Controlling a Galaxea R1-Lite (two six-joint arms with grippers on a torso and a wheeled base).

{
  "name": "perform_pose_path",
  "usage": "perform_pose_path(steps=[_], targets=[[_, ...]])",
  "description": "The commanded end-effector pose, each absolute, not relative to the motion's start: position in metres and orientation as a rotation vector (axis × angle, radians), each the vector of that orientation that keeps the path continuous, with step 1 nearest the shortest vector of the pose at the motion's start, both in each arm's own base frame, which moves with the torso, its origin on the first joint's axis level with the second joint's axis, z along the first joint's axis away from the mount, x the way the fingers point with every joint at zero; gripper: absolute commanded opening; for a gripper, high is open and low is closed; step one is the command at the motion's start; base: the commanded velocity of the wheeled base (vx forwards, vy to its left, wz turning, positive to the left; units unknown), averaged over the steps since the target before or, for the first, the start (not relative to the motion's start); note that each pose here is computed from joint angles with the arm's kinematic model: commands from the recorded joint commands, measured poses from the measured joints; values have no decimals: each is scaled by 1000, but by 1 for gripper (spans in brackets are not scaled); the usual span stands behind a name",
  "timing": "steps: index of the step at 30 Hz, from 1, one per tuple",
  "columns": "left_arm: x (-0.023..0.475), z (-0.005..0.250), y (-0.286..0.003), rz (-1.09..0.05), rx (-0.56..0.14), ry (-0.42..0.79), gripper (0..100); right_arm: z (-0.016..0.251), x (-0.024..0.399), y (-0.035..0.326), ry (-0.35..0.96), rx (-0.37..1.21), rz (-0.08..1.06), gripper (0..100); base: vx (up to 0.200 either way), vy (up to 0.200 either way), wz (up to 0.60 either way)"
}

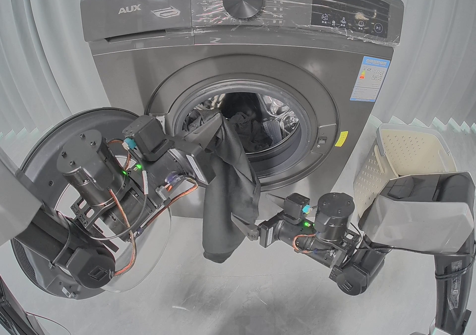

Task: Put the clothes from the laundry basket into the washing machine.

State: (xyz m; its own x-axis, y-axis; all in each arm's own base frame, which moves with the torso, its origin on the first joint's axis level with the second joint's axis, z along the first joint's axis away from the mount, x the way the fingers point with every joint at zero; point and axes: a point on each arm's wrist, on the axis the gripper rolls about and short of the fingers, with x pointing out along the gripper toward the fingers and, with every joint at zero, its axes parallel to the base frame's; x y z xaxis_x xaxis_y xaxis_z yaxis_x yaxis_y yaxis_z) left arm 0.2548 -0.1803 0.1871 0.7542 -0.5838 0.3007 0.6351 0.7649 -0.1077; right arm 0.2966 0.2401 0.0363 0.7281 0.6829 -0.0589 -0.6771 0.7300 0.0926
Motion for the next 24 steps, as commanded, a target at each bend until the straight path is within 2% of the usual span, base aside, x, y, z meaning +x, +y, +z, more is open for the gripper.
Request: perform_pose_path(steps=[1,14,24], targets=[[253,187,-185,-686,-208,-248,0,30,313,256,65,75,750,100,0,0,0],[254,200,-190,-699,-213,-272,0,11,329,269,77,61,737,100,0,0,0],[251,200,-194,-709,-200,-273,0,5,330,279,64,65,753,100,0,0,0]])
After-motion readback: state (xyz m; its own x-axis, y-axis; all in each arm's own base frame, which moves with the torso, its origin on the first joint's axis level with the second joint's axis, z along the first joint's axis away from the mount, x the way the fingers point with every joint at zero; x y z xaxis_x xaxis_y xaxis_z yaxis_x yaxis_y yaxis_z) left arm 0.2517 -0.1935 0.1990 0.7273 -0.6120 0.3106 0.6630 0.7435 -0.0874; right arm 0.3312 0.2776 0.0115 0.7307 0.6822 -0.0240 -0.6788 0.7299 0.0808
